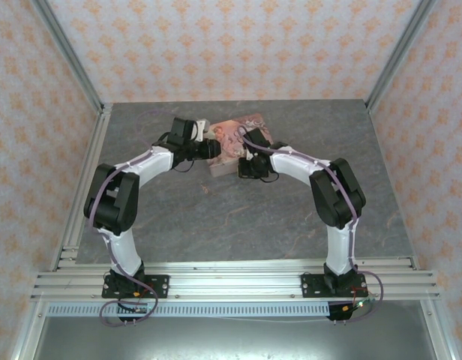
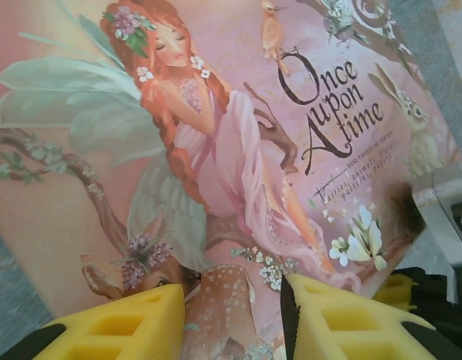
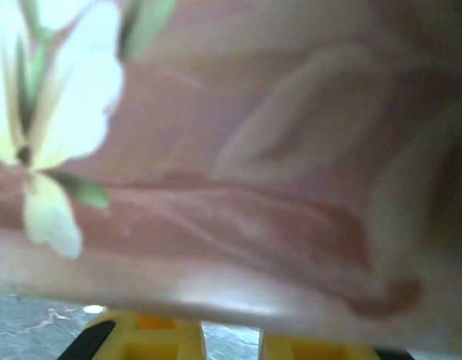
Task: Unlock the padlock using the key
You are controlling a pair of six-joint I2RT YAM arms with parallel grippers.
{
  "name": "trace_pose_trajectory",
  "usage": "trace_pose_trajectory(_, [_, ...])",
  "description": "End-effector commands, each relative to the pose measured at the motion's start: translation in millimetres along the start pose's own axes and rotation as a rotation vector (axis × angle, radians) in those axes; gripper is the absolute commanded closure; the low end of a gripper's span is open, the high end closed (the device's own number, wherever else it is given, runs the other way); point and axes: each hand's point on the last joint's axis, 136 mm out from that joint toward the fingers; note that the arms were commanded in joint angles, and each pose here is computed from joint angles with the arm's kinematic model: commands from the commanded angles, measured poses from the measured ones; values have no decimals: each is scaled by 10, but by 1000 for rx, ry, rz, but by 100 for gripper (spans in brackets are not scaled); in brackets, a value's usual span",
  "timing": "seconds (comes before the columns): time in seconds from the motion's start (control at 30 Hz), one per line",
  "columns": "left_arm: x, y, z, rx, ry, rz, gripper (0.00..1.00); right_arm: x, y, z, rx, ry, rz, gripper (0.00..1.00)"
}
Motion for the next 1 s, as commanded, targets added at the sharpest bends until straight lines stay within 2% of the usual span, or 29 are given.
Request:
trace_pose_trajectory(0.0, [-290, 390, -223, 111, 96, 68, 61, -12, -139, 174, -95, 33, 91, 81])
trace_pose_trajectory(0.17, [-349, 457, -266, 125, 110, 73, 61, -74, -46, 235, -34, 16, 111, 72])
trace_pose_trajectory(0.33, [-381, 485, -279, 128, 118, 74, 61, -114, -27, 247, -4, -9, 97, 58])
trace_pose_trajectory(0.53, [-405, 497, -263, 132, 123, 74, 61, -33, -106, 291, -10, -79, 16, 58])
trace_pose_trajectory(0.8, [-434, 493, -236, 134, 134, 65, 61, 188, -608, 671, -65, -363, -301, 63])
trace_pose_trajectory(0.97, [-426, 477, -238, 127, 132, 64, 61, 160, -546, 593, -17, -340, -314, 63])
Point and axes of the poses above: each hand's point on the last joint's axis, 136 mm out from that joint toward the fingers, its own z axis back along the fingers, its own y axis along the line the jaws close on, x = y × z, and after that the axes turned 12 degrees about z, right-handed
